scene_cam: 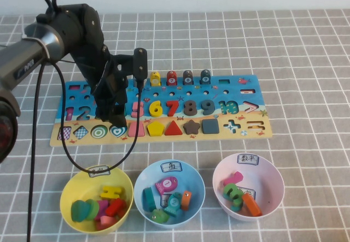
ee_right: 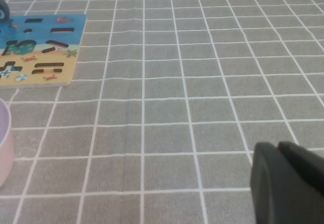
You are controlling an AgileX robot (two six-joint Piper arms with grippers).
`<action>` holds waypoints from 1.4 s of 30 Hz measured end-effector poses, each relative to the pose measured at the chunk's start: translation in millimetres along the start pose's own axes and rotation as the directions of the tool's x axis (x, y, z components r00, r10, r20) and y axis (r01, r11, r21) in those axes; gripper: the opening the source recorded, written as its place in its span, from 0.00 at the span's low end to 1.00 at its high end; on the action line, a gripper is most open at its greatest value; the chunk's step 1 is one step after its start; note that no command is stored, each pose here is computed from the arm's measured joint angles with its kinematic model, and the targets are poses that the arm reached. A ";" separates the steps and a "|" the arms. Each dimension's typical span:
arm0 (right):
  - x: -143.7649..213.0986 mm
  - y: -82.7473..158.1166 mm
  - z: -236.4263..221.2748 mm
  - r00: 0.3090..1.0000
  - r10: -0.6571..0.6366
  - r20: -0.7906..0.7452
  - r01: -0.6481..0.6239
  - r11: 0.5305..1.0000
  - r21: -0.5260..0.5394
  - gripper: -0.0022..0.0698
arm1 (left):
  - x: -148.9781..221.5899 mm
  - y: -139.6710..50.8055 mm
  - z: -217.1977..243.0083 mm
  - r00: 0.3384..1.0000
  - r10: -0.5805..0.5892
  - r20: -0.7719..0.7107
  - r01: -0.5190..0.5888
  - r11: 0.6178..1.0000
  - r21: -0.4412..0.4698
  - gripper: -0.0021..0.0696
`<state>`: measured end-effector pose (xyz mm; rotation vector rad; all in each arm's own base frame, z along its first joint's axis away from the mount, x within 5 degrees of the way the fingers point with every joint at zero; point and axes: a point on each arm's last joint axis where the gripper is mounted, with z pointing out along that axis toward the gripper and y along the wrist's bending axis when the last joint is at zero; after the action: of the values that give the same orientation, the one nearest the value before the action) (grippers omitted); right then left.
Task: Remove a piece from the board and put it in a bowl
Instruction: Pick up the "number 4"
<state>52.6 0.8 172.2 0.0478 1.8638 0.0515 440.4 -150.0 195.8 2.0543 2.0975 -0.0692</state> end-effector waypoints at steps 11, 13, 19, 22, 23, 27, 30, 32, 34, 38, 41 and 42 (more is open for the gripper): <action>0.0 0.0 0.0 1.000 0.000 0.000 0.000 1.000 0.000 0.01 | -0.3 0.9 0.0 1.000 0.000 0.003 0.000 1.000 -0.010 0.73; 0.0 0.0 0.0 1.000 0.000 0.000 0.000 1.000 0.000 0.01 | -0.5 1.7 0.0 1.000 0.000 0.005 0.000 1.000 -0.018 0.73; 0.0 0.0 0.0 1.000 0.000 0.000 0.000 1.000 0.000 0.01 | -1.0 4.1 -0.1 1.000 0.001 0.011 -0.001 0.999 -0.045 0.73; 0.0 0.0 0.0 1.000 0.000 0.000 0.000 1.000 0.000 0.01 | -1.1 5.4 -0.2 1.000 0.003 0.011 -0.002 0.998 -0.060 0.73; 0.0 0.0 0.0 1.000 0.000 0.000 0.000 1.000 0.000 0.01 | -1.1 5.7 -0.2 1.000 0.003 0.012 -0.002 0.998 -0.062 0.73; 0.0 0.0 0.0 1.000 0.000 0.000 0.000 1.000 0.000 0.01 | -1.3 6.4 -0.2 1.000 0.003 0.014 -0.002 0.998 -0.070 0.73; 0.0 0.0 0.0 1.000 0.000 0.000 0.000 1.000 0.000 0.01 | -0.4 6.7 -0.3 1.000 0.002 0.012 -0.001 0.997 -0.071 0.73; 0.0 0.0 0.0 1.000 0.000 0.000 0.000 1.000 0.000 0.01 | 0.5 7.0 -0.5 1.000 0.000 0.012 0.001 0.997 -0.071 0.73; 0.0 0.0 0.0 1.000 0.000 0.000 0.000 1.000 0.000 0.01 | 1.2 7.3 -0.6 1.000 -0.001 0.012 0.002 0.997 -0.072 0.73; 0.0 0.0 0.0 1.000 0.000 0.000 0.000 1.000 0.000 0.01 | 3.7 8.2 -0.6 1.000 -0.007 0.011 0.008 0.997 -0.072 0.73; 0.0 0.0 0.0 1.000 0.000 0.000 0.000 1.000 0.000 0.01 | 4.2 8.6 5.6 1.000 -0.013 0.014 0.014 0.998 -0.059 0.73; 0.0 0.0 0.0 1.000 0.000 0.000 0.000 1.000 0.000 0.01 | 4.3 8.4 8.1 1.000 -0.017 0.015 0.018 0.999 -0.050 0.73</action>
<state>52.6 0.8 172.2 0.0478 1.8638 0.0515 449.6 -146.9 188.0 2.0010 2.0874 -0.0341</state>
